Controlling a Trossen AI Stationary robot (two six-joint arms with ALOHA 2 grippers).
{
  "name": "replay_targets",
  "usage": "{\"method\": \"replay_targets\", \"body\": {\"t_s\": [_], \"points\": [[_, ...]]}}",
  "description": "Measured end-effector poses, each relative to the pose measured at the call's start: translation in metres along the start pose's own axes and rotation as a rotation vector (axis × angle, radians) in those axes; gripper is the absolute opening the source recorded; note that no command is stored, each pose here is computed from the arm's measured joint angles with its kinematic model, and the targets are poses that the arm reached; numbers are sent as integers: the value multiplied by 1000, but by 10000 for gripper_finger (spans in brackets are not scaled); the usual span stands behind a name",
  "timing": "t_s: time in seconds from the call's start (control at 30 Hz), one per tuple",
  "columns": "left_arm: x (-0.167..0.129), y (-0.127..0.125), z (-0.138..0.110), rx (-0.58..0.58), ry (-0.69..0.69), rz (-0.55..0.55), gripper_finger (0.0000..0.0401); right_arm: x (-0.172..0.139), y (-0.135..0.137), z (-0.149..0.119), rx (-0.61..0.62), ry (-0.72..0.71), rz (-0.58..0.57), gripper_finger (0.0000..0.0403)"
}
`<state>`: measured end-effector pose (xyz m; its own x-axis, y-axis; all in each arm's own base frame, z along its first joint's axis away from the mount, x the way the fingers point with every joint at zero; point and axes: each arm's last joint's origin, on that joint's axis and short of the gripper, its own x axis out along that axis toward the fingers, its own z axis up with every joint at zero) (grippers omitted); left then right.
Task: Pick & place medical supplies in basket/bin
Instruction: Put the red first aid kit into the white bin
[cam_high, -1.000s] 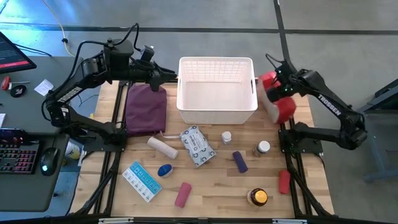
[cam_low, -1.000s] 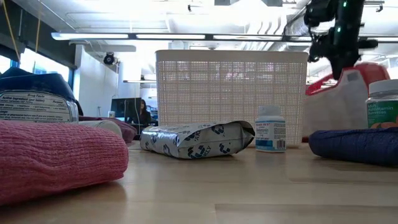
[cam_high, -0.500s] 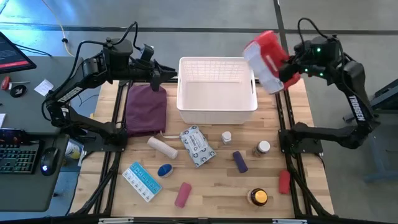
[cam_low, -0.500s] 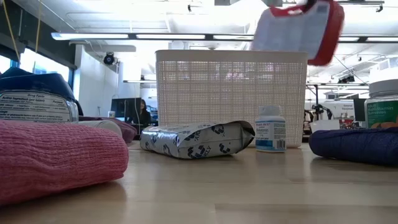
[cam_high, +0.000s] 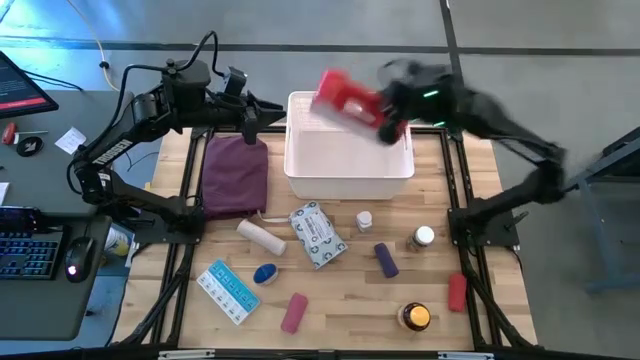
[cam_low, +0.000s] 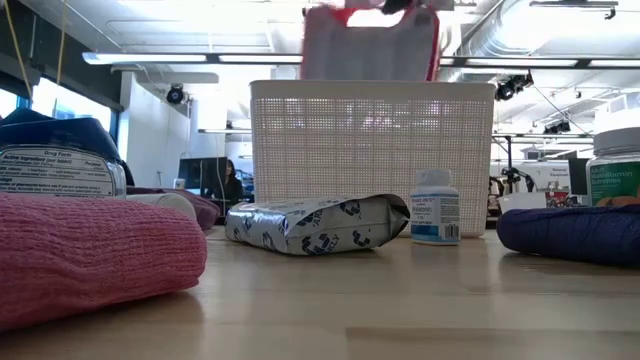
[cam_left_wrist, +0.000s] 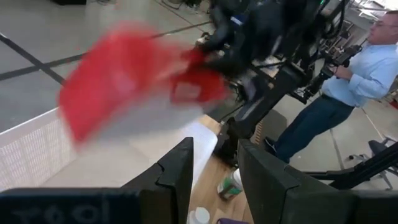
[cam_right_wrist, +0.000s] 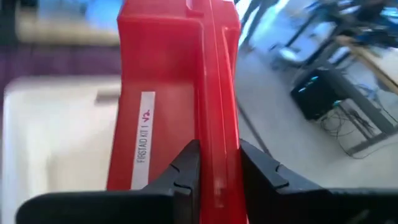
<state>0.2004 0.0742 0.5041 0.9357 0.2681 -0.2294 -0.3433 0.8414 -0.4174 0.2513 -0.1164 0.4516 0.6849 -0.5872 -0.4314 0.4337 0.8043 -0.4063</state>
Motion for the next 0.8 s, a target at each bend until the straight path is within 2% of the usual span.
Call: {"method": "replay_targets", "body": {"t_s": [0.13,0.3,0.5,0.8], "points": [[0,1,-4,-16,42,5,161,46,22,-7,-181,140,1,68],[-1,3,-10,-42,115,17,161,84,28,-18,-274,237,9,68],[0,-5,-16,-46,136,20,161,122,35,-32,-285,271,125,69],[0,-21,-24,-43,149,4,161,157,55,-47,-308,342,180,71]]}}
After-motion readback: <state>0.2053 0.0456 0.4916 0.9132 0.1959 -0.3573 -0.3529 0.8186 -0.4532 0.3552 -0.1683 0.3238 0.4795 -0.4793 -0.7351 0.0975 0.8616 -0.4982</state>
